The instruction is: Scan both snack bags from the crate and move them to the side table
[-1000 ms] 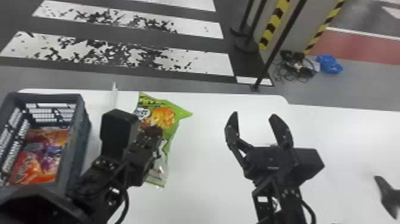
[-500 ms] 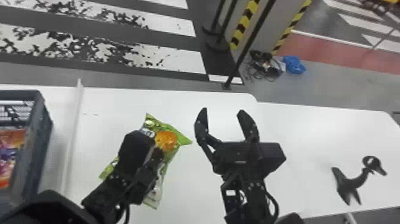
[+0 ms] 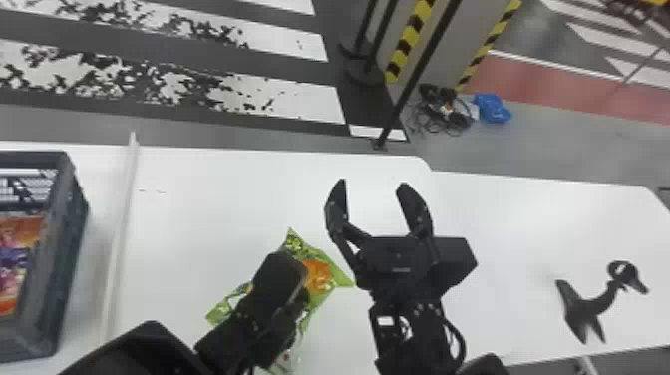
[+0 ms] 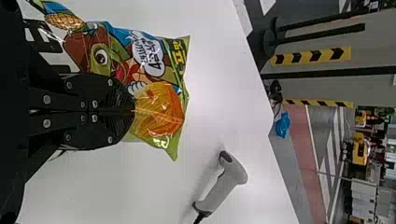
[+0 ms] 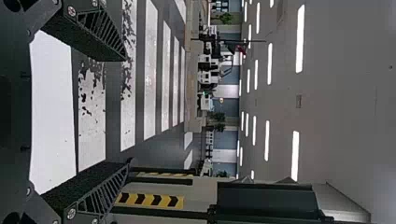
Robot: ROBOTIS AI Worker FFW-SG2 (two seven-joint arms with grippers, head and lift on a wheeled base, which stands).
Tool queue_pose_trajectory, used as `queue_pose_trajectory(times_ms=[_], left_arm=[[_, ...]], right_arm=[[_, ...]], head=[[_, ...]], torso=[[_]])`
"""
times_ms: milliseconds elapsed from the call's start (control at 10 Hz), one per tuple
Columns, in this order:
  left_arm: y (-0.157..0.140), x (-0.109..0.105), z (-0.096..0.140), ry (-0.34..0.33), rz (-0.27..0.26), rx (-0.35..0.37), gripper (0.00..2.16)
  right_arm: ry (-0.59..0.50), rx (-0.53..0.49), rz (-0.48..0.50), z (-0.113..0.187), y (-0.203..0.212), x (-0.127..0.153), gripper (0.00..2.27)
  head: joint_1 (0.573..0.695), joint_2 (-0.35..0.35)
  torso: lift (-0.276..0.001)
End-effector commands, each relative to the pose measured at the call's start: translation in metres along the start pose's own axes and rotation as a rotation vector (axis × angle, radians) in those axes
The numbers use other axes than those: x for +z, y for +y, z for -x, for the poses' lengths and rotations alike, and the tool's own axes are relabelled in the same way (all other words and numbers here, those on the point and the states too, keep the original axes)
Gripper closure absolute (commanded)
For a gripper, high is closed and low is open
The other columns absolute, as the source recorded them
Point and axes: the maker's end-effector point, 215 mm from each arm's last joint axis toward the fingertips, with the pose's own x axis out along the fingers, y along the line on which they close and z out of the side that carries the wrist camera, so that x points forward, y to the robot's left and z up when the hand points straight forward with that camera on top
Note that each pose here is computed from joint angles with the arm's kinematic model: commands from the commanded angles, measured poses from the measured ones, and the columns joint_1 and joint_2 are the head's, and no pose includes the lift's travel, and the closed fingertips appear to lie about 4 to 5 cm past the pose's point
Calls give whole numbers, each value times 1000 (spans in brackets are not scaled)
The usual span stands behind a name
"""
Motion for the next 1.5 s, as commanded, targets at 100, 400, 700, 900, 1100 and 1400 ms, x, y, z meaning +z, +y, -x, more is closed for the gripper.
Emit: queue_pose_trajectory(times_ms=[100,400,700,900,1100,1400], left_arm=[[-16,-11,-12,24,-32,-30,2088],[-14,-6,-12,7,-26,-27,-2],[-16,6,-6,-18,-12,-32,66],[19,21,11,-62,26,39,66],[67,24,34,-93,82,127,66],[148,17,86,-173,126,296,66]], right_arm=[[1,0,-1,-2,0,-2,124],[-6,1,-1,-5,-1,-1,124],[-2,1,0,-8,-1,-4,124],[-6,2,-4,-8,-2,-3,124],[-3,0,2,-11,-3,-8,124],[-1,-9,4,-12,-5,-13,124]], head=[[695,-350],[695,-350],[695,-350],[695,-350],[695,-350],[695,-336]], torso=[[-29],[-29],[-29],[-29],[-29],[-29]])
